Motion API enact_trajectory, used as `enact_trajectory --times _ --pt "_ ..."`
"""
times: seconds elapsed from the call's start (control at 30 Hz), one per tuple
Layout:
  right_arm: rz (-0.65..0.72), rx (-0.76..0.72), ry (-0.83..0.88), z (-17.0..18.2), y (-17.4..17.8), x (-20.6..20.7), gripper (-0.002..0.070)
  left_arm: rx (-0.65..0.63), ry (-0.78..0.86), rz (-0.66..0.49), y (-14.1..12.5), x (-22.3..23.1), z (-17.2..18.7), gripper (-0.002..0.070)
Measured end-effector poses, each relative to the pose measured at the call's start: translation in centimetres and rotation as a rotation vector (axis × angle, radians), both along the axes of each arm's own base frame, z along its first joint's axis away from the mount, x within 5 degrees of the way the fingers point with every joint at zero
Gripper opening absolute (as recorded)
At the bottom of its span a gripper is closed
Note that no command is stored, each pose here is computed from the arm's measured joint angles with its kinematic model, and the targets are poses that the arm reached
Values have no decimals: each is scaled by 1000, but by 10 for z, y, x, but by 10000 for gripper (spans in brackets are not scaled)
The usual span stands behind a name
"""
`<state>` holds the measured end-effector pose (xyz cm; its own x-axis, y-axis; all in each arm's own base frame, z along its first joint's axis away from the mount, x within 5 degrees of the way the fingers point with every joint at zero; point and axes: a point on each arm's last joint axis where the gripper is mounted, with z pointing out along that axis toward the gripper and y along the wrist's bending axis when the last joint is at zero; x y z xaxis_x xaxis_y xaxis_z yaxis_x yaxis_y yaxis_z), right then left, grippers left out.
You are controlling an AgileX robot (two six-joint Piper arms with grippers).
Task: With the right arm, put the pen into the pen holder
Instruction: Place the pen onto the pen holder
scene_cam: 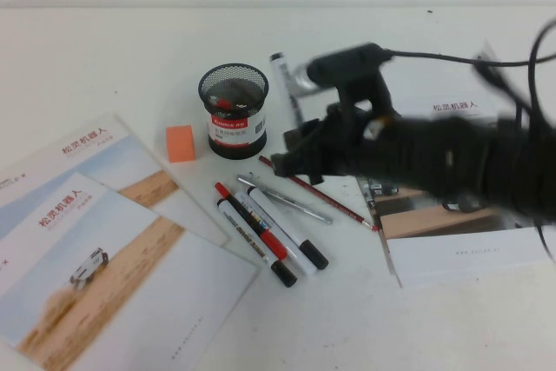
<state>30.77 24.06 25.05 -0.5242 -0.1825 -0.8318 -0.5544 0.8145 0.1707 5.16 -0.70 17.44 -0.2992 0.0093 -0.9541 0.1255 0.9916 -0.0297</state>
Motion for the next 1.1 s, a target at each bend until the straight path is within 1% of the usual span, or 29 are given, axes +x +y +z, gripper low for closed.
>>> enact_trajectory --times 0.1,0.23,0.33,0.43,0.5,0.57,0.7,0.83,0.97,1.03,1.1 --pt "-64 -11 -172 -9 -4 -7 111 0 0 0 0 0 0 -1" --pt "-103 1 -313 -5 -3 -1 111 0 0 0 0 0 0 -1" --pt "-152 77 -414 -2 0 8 111 0 0 0 0 0 0 -1" --pt "-163 186 -490 -1 5 12 111 0 0 0 0 0 0 -1" --pt "-136 246 -505 -1 9 12 111 0 0 0 0 0 0 -1" --pt "-80 261 -517 -2 15 11 111 0 0 0 0 0 0 -1" --pt "63 224 -566 -4 26 7 111 0 0 0 0 0 0 -1" --pt "149 219 -609 -1 29 6 111 0 0 0 0 0 0 -1" --pt "250 302 -653 1 23 13 111 0 0 0 0 0 0 -1" --pt "270 382 -635 1 21 20 111 0 0 0 0 0 0 -1" --pt "259 432 -609 -2 21 30 111 0 0 0 0 0 0 -1"
